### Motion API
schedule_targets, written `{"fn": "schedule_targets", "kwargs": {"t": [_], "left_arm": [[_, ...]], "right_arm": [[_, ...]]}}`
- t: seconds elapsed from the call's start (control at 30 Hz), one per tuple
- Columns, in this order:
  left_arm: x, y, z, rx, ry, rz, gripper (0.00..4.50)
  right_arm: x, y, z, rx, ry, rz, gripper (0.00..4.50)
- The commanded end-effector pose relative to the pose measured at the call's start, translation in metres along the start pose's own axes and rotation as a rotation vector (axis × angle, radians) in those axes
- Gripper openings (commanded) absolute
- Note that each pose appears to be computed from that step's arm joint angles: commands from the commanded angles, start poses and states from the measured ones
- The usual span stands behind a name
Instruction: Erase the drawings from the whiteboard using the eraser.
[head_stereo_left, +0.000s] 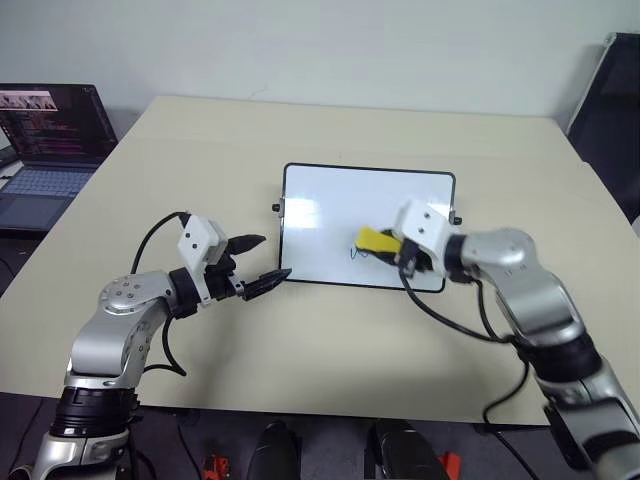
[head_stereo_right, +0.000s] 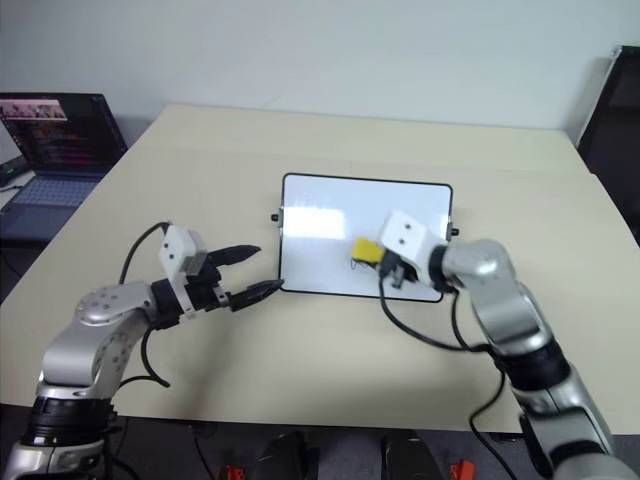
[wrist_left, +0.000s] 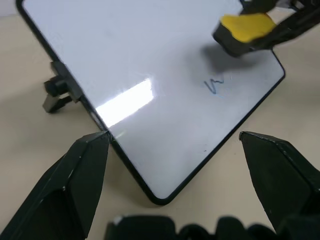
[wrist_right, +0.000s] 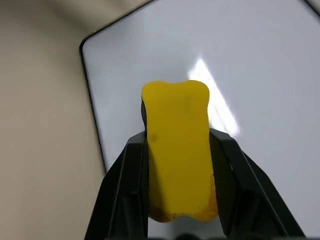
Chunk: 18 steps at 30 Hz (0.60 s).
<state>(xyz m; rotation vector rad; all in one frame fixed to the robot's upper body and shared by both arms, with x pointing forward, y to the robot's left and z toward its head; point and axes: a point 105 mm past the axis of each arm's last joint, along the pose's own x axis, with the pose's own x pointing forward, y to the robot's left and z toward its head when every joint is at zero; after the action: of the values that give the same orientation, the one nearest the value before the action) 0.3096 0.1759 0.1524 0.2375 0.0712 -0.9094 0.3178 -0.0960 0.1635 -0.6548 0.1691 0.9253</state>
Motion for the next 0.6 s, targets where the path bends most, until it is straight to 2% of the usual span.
{"fn": "schedule_targets", "kwargs": {"t": [0.03, 0.17, 0.6], "left_arm": [[0.0, -0.007, 0.008, 0.074, -0.007, -0.045, 4.5], [0.003, -0.005, 0.008, 0.076, -0.016, -0.051, 4.5], [0.0, 0.003, 0.003, 0.054, -0.029, -0.014, 4.5]], "right_arm": [[-0.024, 0.0, 0.0, 0.047, 0.0, -0.065, 1.3], [-0.036, 0.003, -0.014, 0.12, 0.038, -0.116, 1.3], [-0.04, 0.007, -0.02, 0.207, 0.037, -0.194, 1.3]]}}
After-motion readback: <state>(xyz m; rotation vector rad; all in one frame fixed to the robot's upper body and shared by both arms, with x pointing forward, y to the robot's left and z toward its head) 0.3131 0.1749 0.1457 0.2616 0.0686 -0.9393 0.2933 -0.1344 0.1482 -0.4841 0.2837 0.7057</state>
